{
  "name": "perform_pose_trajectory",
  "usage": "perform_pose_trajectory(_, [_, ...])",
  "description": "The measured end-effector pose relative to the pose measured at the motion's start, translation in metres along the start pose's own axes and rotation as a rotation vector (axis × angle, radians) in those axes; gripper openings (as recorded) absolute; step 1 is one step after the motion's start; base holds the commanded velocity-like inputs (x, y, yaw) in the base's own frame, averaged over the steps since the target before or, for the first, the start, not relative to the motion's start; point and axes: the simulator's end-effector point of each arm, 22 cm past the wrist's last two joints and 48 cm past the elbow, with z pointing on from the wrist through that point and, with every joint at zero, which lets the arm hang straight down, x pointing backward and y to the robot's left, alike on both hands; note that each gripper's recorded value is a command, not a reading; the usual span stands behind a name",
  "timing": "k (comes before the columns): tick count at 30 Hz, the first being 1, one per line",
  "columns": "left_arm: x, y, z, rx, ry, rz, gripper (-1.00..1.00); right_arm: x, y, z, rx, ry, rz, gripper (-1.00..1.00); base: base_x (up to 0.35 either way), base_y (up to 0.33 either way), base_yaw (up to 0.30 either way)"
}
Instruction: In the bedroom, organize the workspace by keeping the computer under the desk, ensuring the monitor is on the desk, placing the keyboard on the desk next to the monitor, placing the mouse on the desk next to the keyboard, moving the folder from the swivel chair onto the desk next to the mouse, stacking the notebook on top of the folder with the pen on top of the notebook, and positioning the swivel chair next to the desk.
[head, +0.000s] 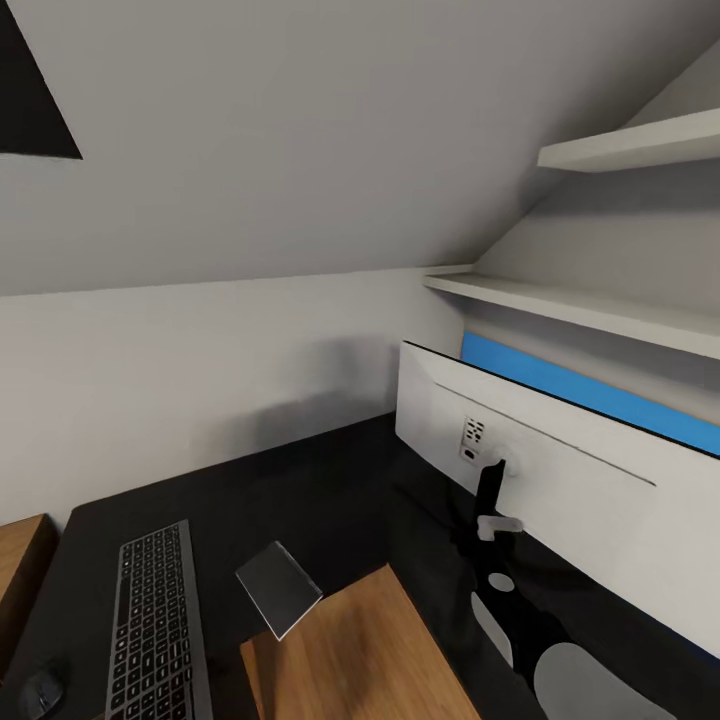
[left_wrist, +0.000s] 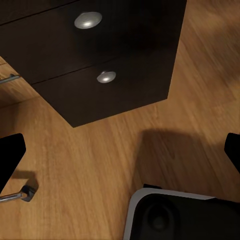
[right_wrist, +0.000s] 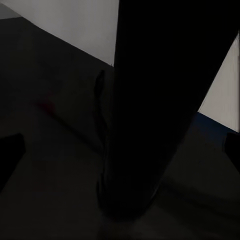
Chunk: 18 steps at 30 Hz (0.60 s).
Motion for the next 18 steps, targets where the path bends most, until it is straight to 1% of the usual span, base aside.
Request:
perform_pose_trajectory(6, [0.000,0.000,0.000,0.000,0.000,0.000,1.00,0.000,-0.010,0.002,0.014,-0.001,-0.006,1.00,0.004,0.000,0.000])
perform_pose_trajectory(18, [0.000,0.000,0.000,0.000,0.000,0.000,1.00,-0.001,-0.015,0.003,0.020,-0.003,-0.009,1.00,0.000,0.000,0.000])
